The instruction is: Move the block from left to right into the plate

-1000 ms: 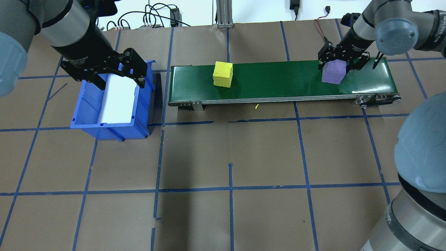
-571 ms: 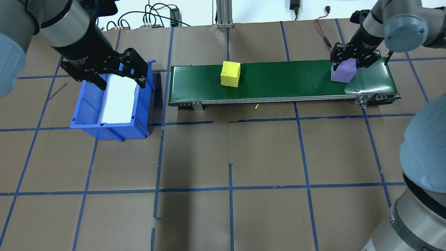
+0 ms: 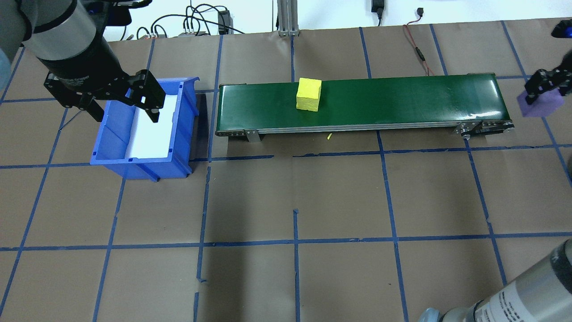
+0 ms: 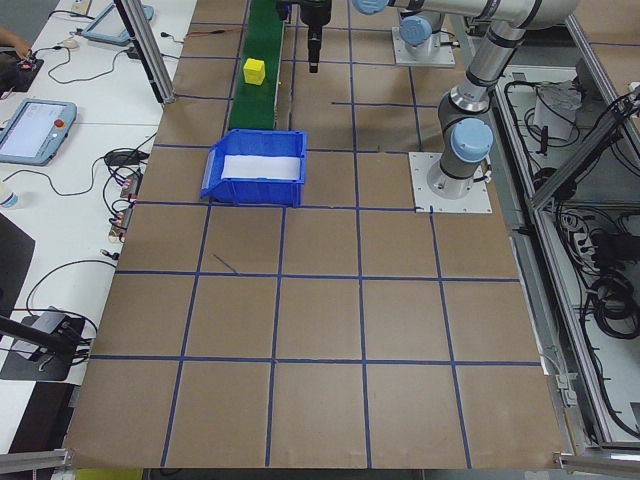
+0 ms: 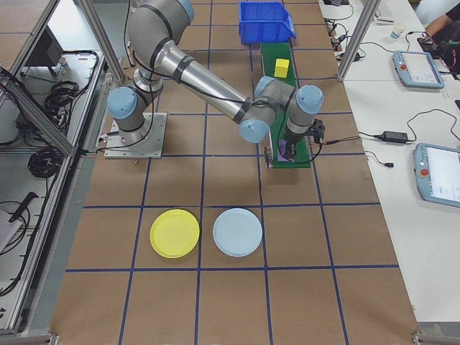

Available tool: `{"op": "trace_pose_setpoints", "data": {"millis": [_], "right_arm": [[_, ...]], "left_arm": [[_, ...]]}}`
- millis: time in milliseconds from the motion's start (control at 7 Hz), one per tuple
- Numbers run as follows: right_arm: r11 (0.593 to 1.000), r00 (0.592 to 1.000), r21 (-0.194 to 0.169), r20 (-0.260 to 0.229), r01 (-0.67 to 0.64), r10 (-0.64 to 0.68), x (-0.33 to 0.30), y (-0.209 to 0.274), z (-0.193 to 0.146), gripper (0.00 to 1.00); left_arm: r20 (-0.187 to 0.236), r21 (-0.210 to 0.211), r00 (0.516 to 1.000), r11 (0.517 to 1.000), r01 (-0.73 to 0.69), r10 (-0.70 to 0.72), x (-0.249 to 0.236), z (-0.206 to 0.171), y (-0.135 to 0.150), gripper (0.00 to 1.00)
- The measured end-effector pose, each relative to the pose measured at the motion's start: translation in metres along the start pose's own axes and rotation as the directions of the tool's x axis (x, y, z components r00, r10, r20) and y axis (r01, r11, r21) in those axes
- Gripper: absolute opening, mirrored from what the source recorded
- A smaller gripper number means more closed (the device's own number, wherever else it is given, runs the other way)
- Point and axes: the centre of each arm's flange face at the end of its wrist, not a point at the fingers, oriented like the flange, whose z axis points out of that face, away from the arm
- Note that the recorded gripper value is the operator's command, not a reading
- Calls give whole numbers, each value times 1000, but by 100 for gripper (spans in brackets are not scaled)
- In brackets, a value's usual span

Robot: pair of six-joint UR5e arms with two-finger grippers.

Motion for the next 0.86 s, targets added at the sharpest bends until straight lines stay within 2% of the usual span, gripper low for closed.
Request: {"op": "trace_pose_setpoints", "data": {"millis": [286, 429, 571, 857], "right_arm": [[999, 1000, -24, -1, 26, -26, 107, 76, 14, 25], [999, 1000, -22, 0, 28, -28, 142, 106, 28, 40], [999, 1000, -21, 4, 26, -26, 161, 123, 42, 75], [999, 1000, -27, 16, 25, -25, 167, 135, 57, 77]], "left_arm": [[-51, -2, 998, 999, 33, -33, -12, 1, -3, 100], [-72, -8, 997, 999, 41, -42, -14, 3, -2, 100], [-81, -14, 996, 999, 42, -43, -14, 6, 0, 100], [-80, -16, 996, 999, 41, -42, -15, 6, 3, 100]]}}
